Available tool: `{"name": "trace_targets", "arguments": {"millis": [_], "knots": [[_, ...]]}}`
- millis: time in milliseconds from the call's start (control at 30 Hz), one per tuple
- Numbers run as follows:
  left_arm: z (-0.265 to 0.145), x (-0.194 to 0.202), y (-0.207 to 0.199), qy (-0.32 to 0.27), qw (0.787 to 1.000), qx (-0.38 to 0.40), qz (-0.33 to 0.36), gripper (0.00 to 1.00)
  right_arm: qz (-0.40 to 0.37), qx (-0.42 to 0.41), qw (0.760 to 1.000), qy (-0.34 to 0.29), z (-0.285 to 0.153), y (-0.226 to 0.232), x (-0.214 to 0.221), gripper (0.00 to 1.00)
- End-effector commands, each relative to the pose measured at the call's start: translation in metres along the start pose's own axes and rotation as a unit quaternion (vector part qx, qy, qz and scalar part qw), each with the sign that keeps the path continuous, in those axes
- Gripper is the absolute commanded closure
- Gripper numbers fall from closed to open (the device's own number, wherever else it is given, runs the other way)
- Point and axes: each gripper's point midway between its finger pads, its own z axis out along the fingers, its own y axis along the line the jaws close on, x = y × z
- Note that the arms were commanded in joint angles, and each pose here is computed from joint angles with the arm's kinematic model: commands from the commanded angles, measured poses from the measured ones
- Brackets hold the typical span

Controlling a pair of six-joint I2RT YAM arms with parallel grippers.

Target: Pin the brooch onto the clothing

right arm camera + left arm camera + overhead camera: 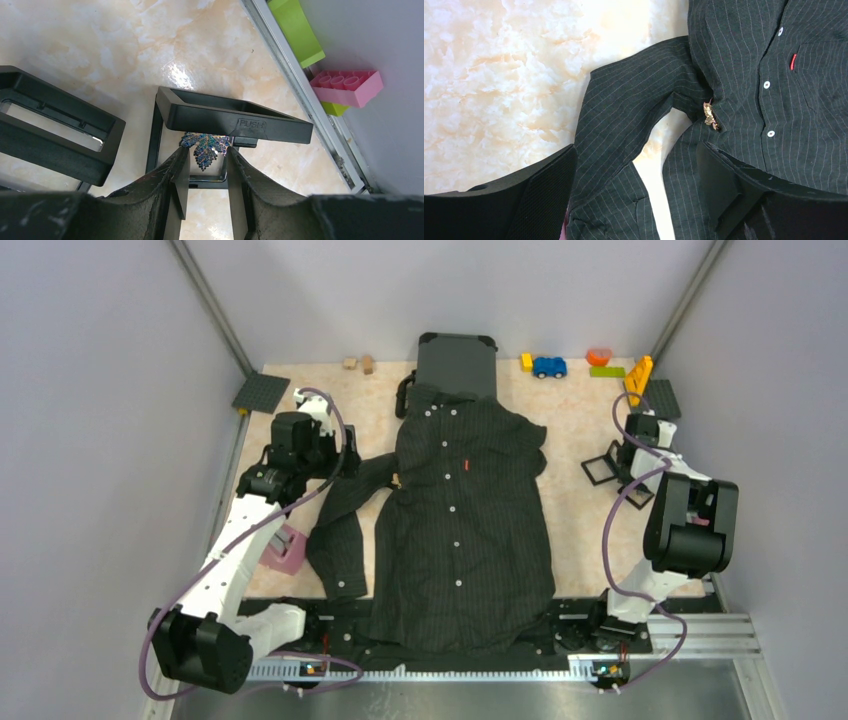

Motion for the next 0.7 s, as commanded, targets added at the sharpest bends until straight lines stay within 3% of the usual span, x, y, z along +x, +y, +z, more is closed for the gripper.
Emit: {"name": "trace_targets", "arguments": {"millis": [0, 667], "knots": [[-0.003, -0.008, -0.001, -0.016, 1.000, -0.001, 0.009, 0.08, -0.002, 0.013, 1.000, -0.013, -0.003, -0.001, -0.013, 0.66], [-0.004, -0.008, -0.002, -0.019, 1.000, 0.001, 0.012, 0.08, -0.047, 0.029, 0.998, -0.008, 0.005, 0.015, -0.010, 0.73]]}}
